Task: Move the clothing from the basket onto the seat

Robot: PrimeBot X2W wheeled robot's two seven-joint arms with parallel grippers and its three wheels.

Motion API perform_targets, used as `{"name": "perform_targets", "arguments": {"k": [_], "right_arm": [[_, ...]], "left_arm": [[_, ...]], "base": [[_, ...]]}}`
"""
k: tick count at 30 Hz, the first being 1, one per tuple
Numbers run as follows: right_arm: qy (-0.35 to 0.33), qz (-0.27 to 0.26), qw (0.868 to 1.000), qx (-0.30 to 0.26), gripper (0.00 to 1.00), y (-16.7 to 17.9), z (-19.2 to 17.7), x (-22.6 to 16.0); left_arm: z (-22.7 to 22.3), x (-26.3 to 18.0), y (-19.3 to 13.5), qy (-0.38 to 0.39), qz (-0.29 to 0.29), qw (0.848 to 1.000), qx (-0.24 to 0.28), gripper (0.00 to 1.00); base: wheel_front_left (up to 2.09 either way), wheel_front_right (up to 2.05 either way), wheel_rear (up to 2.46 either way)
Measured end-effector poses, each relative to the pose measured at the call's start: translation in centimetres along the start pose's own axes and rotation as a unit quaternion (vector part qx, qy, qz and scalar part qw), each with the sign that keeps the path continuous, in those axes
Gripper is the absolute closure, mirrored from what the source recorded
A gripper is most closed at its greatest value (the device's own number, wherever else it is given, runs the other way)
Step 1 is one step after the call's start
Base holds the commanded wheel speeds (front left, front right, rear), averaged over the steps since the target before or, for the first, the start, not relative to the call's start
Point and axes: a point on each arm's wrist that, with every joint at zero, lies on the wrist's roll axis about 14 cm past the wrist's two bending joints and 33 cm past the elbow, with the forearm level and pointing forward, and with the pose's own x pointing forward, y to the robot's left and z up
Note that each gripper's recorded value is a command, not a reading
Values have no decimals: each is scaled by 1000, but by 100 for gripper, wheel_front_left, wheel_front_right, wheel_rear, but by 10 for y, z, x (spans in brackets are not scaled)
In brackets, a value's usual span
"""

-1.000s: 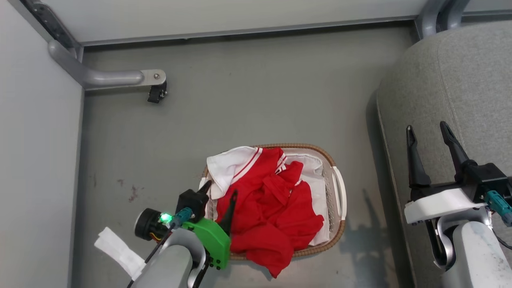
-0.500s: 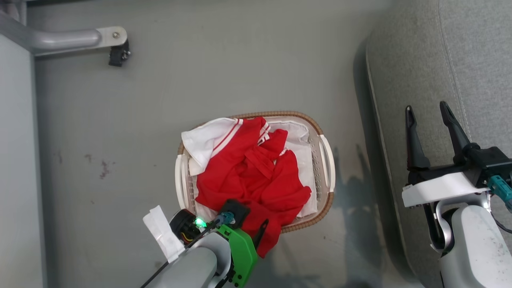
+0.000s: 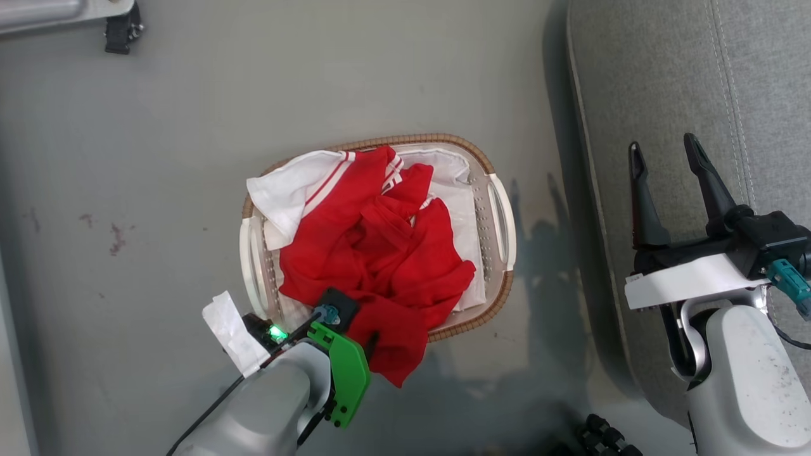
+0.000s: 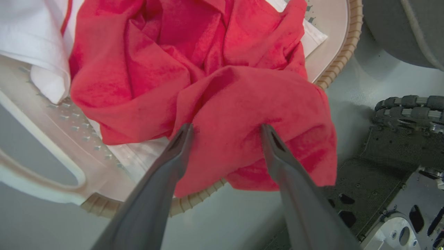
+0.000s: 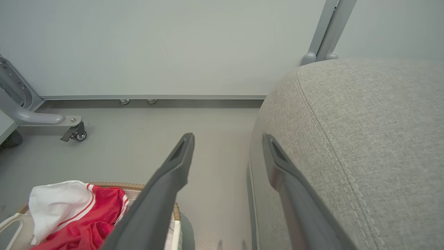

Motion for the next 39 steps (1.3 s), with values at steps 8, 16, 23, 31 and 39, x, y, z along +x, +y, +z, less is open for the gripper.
{"name": "perform_targets", "arguments": {"k": [8,16,23,31,39], "right_arm": [[15,-3,1000,0,0,-3,-14,4],[23,-10,1000,-2,0,-9,-22,6],[20,-13,1000,-1,0,-11,-18,5],[1,-8,1000,-2,0,-6,0,3],[-12,-1,1000,-7,0,0,17,-13]], "left_arm": [[-11,15,9,34,-5,999,-3,0],[-22,24,14,67,-7,998,-6,100],[-5,21,17,28,-1,1000,1,100],[31,4,24,-51,21,998,19,100],[70,-29,29,-120,49,990,54,100]], "base": [[0,0,0],[0,0,0],[0,0,0],[0,0,0],[0,0,0]]}}
